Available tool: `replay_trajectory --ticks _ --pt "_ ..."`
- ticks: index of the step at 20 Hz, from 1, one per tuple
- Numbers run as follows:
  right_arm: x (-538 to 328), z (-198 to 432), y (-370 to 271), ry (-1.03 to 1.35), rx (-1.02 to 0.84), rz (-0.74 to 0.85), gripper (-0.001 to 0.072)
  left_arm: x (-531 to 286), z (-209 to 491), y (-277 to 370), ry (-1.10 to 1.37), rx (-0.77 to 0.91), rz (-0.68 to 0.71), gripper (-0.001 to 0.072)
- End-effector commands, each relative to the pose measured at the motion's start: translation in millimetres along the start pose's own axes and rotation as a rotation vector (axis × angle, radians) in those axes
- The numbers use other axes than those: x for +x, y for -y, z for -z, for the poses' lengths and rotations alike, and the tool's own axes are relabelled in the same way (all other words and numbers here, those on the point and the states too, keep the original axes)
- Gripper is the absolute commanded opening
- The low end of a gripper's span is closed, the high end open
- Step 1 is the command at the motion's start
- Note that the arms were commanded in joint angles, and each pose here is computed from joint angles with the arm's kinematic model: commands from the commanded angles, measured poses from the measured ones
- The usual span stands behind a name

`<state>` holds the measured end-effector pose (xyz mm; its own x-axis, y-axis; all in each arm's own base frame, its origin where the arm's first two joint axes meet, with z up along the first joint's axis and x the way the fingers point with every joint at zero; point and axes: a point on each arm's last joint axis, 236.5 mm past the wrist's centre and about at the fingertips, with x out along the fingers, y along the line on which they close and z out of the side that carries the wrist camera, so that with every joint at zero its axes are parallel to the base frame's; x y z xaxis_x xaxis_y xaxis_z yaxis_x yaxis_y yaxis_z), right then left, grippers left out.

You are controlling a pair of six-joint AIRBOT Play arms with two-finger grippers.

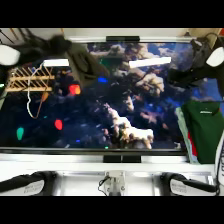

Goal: Fold the shirts.

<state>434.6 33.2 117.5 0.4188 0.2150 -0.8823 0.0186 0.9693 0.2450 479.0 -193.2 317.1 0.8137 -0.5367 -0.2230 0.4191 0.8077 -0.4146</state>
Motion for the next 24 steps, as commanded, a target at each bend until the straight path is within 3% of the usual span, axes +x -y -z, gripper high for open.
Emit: replay_trajectory --ticks 1,3,6,9,13,14,15,16,18,19,24 --pt "-51.6 12.7 -16.2 0.044 -0.077 -0.020 0.0589 -119.6 -52.8 119.5 0.196 0.167 0.175 0.0024" --pt "-99.1 22.8 -22.2 0.119 -0.131 -0.001 0.0589 -144.0 -40.9 152.7 0.193 0.168 0.254 0.0025" --pt "-158.0 45.0 -15.3 0.207 -0.162 0.081 0.0589 -112.1 21.2 168.0 0.038 0.131 0.311 0.0025" --pt "-189.5 71.2 -0.9 0.214 -0.158 0.164 0.0589 -46.4 130.4 171.1 -0.206 0.064 0.318 0.0026" --pt "-191.3 88.3 -1.6 0.167 -0.116 0.156 0.0589 27.5 305.0 180.3 -0.535 -0.051 0.262 0.0052" --pt "-188.2 87.5 -2.9 0.169 -0.101 0.146 0.0589 36.3 337.2 182.1 -0.602 -0.087 0.246 0.0240" --pt "-182.8 87.9 -3.3 0.162 -0.094 0.139 0.0589 42.2 359.5 182.2 -0.657 -0.145 0.232 0.0567" --pt "-174.2 89.3 -2.5 0.148 -0.089 0.134 0.0590 43.4 368.1 178.5 -0.701 -0.180 0.222 0.0720" --pt "-149.8 93.7 3.9 0.109 -0.079 0.135 0.0600 36.0 352.9 152.7 -0.774 -0.153 0.202 0.0716" --pt "-132.7 96.2 8.2 0.091 -0.072 0.136 0.0664 24.8 336.3 127.5 -0.831 -0.143 0.169 0.0670" --pt "-23.5 122.3 21.3 -0.062 -0.017 0.079 0.0664 -84.1 285.2 -13.4 -1.064 -0.096 -0.146 0.0663"
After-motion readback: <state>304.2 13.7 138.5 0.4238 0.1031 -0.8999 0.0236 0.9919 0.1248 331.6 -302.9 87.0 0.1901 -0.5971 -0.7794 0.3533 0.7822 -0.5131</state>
